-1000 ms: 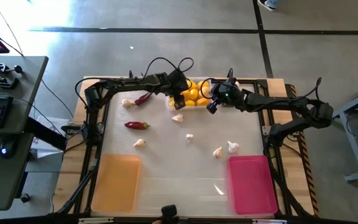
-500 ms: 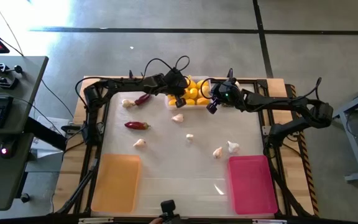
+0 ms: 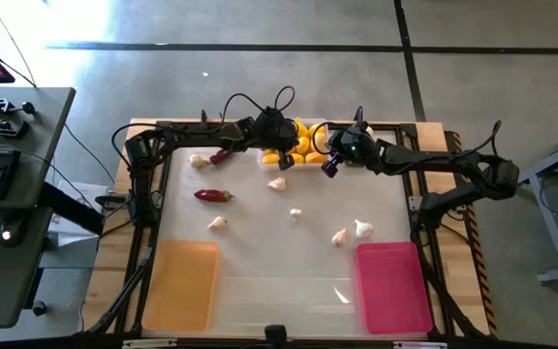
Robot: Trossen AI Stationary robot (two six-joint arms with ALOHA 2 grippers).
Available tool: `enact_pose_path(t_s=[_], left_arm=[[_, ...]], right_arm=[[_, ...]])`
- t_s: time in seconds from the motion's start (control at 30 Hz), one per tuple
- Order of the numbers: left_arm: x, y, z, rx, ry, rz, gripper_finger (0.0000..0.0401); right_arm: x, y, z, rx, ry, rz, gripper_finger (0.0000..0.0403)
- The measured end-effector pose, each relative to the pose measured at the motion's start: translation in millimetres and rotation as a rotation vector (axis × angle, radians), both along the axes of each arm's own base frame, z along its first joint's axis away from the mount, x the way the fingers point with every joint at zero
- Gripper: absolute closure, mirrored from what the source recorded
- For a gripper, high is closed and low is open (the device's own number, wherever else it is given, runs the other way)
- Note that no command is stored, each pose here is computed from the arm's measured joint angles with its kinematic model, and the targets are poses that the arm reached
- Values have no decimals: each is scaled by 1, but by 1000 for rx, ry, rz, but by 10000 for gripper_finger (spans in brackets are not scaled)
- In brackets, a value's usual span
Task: Sort produce into baskets
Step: Put the top right garlic into the pink bin
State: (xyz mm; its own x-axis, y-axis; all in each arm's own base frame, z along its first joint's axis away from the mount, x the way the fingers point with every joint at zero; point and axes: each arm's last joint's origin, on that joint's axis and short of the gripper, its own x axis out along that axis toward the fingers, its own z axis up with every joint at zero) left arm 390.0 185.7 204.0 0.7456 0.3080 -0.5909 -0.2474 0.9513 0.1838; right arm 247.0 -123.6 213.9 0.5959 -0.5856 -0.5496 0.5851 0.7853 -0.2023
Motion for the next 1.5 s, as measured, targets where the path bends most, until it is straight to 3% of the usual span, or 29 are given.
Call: enact_pose_path(t_s=[0.2, 0.5, 0.7, 1.17, 1.5], left_arm=[[11, -16, 5, 10, -110, -91, 396], [-1, -35, -21, 57, -364, -140, 396], [-23, -54, -19, 68, -400, -170, 396], [-108, -89, -10, 103, -504, -182, 396], [-120, -93, -20, 28, -462, -144, 396]], right_arm=[[5, 8, 1, -24, 3, 46, 403], [8, 13, 2, -11, -29, 56, 403], [7, 11, 3, 1, -44, 44, 403], [12, 21, -3, 50, -40, 44, 403], [20, 23, -21, 60, 12, -32, 403]])
